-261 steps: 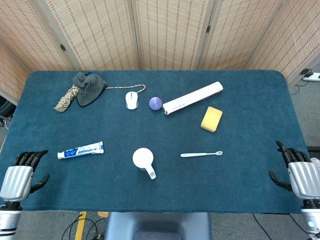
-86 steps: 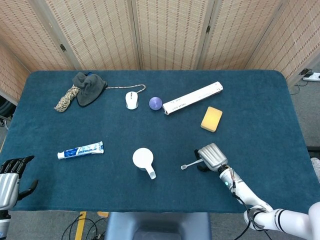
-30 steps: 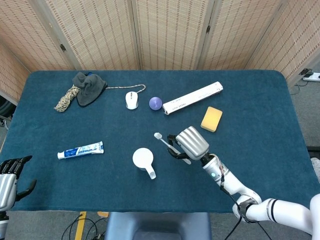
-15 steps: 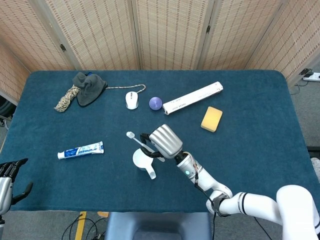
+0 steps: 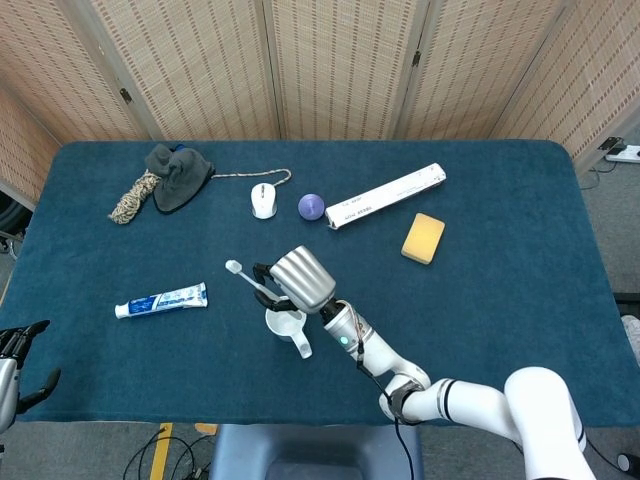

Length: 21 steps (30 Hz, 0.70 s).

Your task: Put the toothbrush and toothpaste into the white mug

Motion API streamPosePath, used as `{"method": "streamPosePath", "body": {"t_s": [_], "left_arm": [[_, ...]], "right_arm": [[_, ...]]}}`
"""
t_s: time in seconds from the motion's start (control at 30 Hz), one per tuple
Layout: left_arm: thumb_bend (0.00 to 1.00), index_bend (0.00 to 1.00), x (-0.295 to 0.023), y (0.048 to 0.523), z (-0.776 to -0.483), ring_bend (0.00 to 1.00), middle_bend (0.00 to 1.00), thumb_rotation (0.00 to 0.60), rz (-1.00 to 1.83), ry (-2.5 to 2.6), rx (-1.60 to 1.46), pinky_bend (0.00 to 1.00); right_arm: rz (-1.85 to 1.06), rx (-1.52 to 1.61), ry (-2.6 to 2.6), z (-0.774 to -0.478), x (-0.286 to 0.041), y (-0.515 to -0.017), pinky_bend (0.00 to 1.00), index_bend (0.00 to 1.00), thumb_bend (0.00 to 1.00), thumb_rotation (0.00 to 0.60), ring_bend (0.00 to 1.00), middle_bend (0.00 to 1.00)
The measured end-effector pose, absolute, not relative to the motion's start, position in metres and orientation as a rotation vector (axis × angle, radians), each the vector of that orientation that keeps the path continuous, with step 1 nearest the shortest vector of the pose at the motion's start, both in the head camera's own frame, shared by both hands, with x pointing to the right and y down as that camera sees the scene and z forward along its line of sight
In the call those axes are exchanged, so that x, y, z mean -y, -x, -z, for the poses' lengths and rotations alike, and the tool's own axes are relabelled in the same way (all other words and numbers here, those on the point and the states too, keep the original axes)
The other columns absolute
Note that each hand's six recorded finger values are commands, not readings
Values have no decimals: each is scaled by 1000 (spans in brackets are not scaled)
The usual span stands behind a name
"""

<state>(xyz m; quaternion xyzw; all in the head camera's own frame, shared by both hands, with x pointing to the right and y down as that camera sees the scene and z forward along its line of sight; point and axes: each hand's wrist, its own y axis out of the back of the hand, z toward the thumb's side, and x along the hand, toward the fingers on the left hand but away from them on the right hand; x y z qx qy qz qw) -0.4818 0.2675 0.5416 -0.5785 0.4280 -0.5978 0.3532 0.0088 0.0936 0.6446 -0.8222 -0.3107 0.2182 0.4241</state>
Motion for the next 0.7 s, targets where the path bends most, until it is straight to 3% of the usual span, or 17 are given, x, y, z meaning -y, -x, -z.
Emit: {"method": "streamPosePath", "body": {"t_s": [0.7], "left_arm": [[353,216,-270,489,-542,238,299,600,1567,1486,-1118,214]], "right_arm": [[-509,729,2038,-667,-106,10,981,641,442,600,1000,999]]}}
